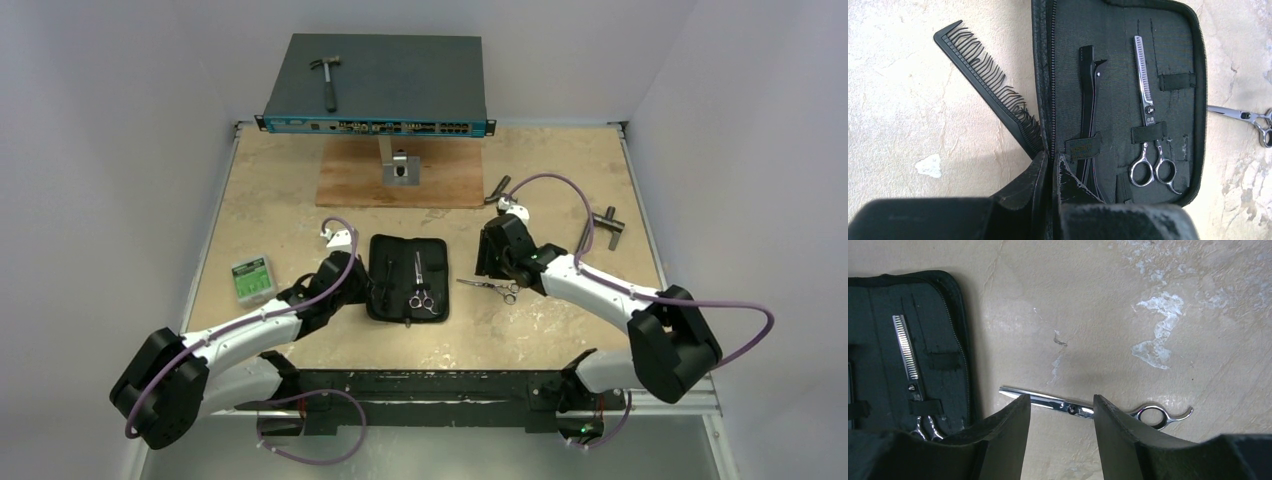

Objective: Sort the hair-cutting tools
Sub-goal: Adjust the scissors at the center of the board, then adjust the hairdressing tool bag at the center of the board.

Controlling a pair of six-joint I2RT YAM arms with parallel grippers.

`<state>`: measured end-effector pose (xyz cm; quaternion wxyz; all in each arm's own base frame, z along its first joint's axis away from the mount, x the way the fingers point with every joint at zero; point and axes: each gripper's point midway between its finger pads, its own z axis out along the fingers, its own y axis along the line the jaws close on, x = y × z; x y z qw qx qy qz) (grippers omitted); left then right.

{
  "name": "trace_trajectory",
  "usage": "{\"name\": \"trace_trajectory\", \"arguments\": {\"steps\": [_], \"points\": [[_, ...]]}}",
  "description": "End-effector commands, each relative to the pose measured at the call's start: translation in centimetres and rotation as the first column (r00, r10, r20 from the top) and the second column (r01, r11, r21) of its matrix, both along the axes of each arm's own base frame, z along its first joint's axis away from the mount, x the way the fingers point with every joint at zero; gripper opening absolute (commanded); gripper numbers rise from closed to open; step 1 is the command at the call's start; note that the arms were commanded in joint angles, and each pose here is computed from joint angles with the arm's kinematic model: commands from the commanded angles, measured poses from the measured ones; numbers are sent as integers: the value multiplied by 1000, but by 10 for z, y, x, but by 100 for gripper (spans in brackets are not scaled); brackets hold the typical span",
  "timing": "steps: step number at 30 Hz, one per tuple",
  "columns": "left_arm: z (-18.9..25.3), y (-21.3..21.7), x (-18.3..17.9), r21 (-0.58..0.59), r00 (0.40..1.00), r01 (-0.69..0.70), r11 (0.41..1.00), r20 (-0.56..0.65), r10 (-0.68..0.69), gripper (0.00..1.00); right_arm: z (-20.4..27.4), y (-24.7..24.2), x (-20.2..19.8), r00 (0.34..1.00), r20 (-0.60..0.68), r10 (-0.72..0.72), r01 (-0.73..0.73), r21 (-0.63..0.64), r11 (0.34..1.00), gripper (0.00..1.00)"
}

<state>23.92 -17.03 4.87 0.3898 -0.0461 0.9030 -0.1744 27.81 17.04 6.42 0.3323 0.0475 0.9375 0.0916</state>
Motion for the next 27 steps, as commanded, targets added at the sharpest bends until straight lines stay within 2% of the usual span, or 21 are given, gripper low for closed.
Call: {"name": "trace_trajectory", "arguments": {"steps": [1, 7, 12, 21, 27], "points": [[-2, -1, -8, 11, 999, 45, 999, -11, -45, 0, -4, 5, 3, 1000, 5, 19, -19, 0, 1000, 48], [0, 1, -11, 11, 999, 51, 999, -8, -51, 0, 3, 23, 12, 999, 31, 44, -46, 74, 996, 49], [0, 3, -12, 20, 999, 50, 999, -8, -49, 0, 4, 31, 18, 999, 20, 51, -52, 83, 995, 48], [3, 2, -11, 13, 999, 39, 999, -12, -39, 0, 2, 8, 17, 996, 35, 79, -76, -88, 993, 48], [5, 2, -8, 17, 1000, 27, 1000, -12, -26, 0, -9, 16, 16, 991, 10, 131, -129, -90, 988, 47]]}}
